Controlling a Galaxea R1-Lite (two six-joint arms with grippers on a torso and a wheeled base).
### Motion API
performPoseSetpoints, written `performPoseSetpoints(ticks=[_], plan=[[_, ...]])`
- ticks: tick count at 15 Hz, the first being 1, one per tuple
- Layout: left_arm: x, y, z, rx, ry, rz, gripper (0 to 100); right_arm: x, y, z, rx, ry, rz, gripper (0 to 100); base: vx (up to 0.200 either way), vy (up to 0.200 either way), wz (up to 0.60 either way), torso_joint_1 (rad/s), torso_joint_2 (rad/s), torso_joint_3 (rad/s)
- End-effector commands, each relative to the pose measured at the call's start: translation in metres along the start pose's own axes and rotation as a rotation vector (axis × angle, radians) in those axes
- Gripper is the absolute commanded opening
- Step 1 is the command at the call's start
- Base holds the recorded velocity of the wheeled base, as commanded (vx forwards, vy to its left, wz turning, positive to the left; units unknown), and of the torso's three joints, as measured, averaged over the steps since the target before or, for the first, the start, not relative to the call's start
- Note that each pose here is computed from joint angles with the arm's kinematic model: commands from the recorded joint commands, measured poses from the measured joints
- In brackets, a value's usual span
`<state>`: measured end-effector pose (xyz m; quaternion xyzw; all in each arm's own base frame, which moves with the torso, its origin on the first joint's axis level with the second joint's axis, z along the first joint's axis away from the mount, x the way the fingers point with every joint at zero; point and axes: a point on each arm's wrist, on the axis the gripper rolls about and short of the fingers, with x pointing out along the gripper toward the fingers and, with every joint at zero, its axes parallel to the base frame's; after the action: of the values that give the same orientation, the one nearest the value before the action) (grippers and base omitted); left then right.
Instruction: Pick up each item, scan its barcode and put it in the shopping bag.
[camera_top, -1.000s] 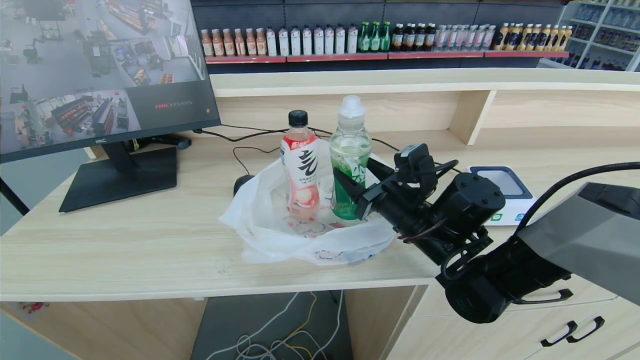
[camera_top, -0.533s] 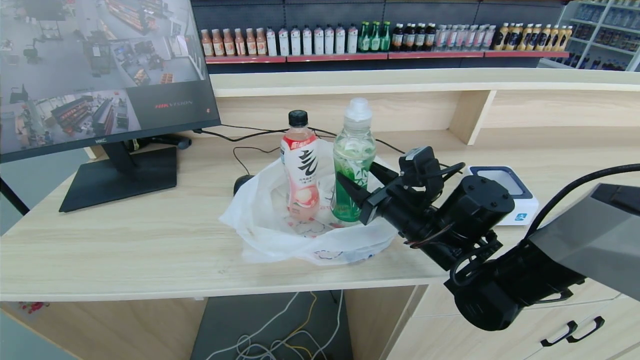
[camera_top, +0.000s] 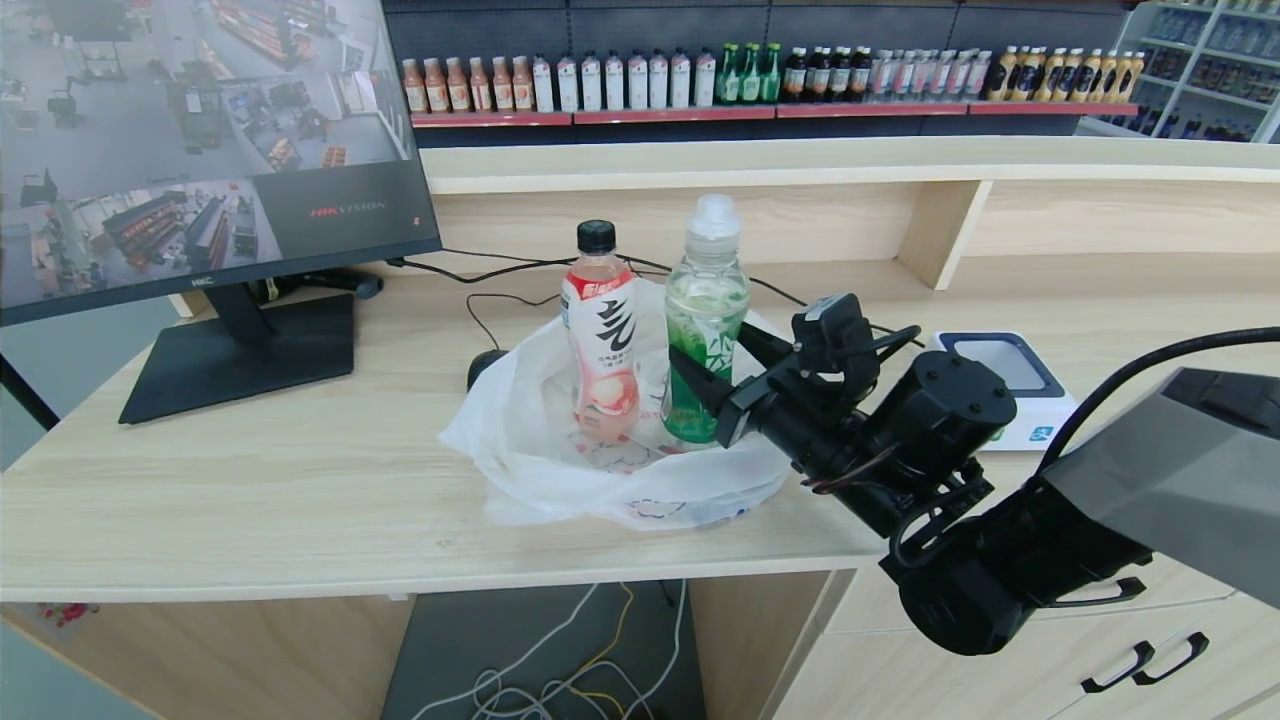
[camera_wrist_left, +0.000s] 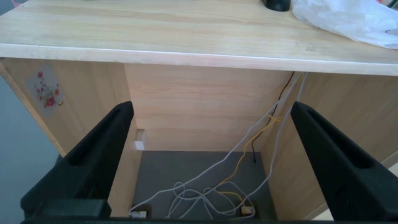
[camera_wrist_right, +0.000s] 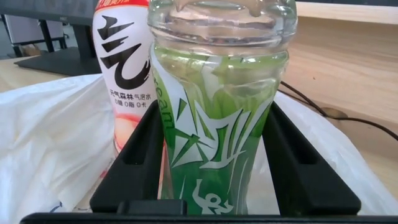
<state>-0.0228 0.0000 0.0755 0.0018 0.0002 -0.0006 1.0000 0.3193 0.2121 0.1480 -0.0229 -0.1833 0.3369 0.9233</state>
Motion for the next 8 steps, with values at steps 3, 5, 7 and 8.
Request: performPoseSetpoints(ticks=[3,5,7,8], plan=[[0.0,0.0,0.0,-0.001,0.0,0.001,100,0.0004,-0.0044,-0.0028,-0.003,0.003,-0.011,100,0.0,0.0,0.0,0.0,0.0,0.0],[0.0,0.0,0.0,-0.001,0.0,0.0,100,0.0004,-0.0044,-0.0028,-0.003,0.003,-0.011,100,0.0,0.0,0.0,0.0,0.0,0.0],[0.0,0.0,0.0,-0.001,0.0,0.0,100,0.0004,-0.0044,-0.0028,-0.003,0.003,-0.011,100,0.0,0.0,0.0,0.0,0.0,0.0],[0.0,0.0,0.0,-0.001,0.0,0.001,100,-0.0007,-0.004,0.0,-0.002,0.0,-0.01,100,0.0,0.0,0.0,0.0,0.0,0.0]])
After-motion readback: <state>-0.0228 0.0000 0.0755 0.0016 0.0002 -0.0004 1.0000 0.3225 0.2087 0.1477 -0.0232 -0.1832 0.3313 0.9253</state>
